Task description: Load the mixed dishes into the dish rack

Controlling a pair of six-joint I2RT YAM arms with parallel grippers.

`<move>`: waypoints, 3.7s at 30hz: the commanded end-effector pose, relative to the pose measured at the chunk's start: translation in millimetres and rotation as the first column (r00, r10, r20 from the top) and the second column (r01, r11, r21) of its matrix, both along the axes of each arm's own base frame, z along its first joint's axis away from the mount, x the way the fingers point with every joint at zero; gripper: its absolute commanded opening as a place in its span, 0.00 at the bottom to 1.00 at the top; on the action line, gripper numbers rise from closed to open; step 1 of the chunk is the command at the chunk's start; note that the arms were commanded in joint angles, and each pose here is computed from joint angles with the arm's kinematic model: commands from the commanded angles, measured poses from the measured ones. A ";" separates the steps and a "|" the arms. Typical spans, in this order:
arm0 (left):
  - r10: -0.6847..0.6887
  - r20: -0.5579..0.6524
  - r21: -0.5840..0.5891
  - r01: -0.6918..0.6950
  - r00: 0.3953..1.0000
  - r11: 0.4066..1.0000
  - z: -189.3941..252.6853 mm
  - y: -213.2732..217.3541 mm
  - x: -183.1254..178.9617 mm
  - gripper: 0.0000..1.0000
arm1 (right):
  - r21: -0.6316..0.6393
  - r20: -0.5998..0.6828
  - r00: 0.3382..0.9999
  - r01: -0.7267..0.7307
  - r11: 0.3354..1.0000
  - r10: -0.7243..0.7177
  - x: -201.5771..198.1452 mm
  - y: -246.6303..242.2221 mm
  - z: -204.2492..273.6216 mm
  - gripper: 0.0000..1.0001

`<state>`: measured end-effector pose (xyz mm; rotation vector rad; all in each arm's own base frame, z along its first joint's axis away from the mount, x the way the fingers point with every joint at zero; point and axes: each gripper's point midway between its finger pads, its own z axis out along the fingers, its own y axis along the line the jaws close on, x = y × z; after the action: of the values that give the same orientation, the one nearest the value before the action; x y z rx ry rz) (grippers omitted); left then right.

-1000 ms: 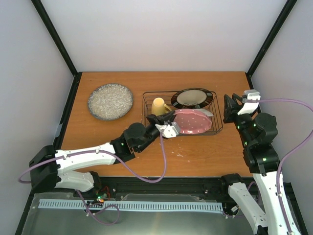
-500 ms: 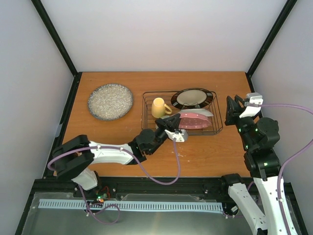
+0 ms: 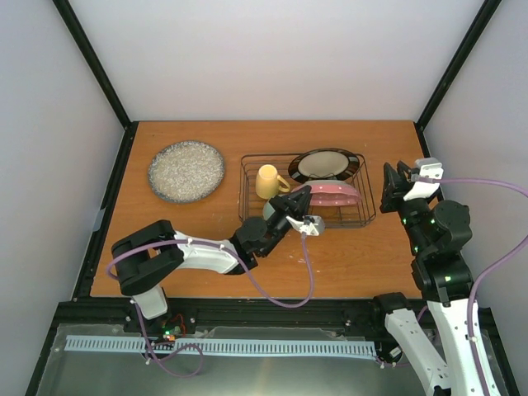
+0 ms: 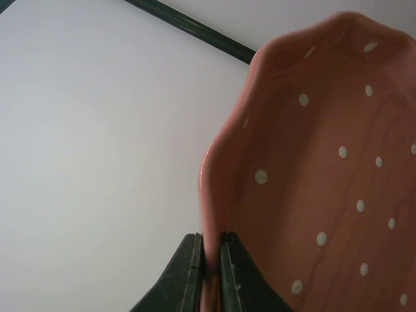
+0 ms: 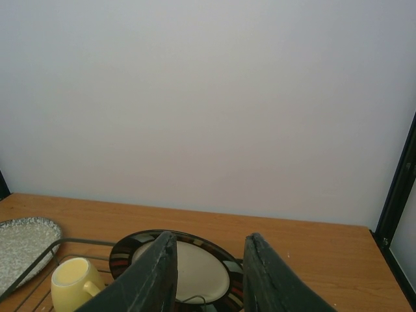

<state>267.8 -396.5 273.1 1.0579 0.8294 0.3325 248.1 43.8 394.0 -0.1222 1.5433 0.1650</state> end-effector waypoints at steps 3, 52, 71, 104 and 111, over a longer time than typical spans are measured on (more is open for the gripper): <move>0.057 0.124 -0.243 -0.025 0.991 0.970 75.6 21.8 8.3 0.01 | -0.018 0.016 1.000 0.009 1.000 -0.009 3.3 -1.4 -2.1 0.30; 0.063 0.106 -0.217 -0.039 0.992 0.975 11.8 -26.2 34.5 0.01 | -0.096 -0.003 1.000 -0.003 0.995 0.003 8.1 1.5 -21.0 0.24; -0.012 0.133 -0.203 0.039 0.991 0.978 -5.6 -69.0 22.5 0.01 | -0.110 0.009 1.000 -0.003 0.994 0.004 1.9 0.9 -20.8 0.24; 0.188 0.101 -0.469 -0.120 0.977 0.875 94.6 39.4 -0.8 1.00 | -0.125 0.006 1.000 0.014 0.992 -0.013 0.2 -2.4 -26.5 0.32; -0.021 -0.375 -0.798 -0.312 0.927 0.517 165.9 184.7 61.8 0.98 | -0.103 0.024 0.999 0.023 0.994 -0.020 -3.5 -4.3 -18.9 0.34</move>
<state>285.6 -289.1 428.6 0.3624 0.9516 0.1685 249.2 42.2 364.0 -0.2172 1.5673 0.0543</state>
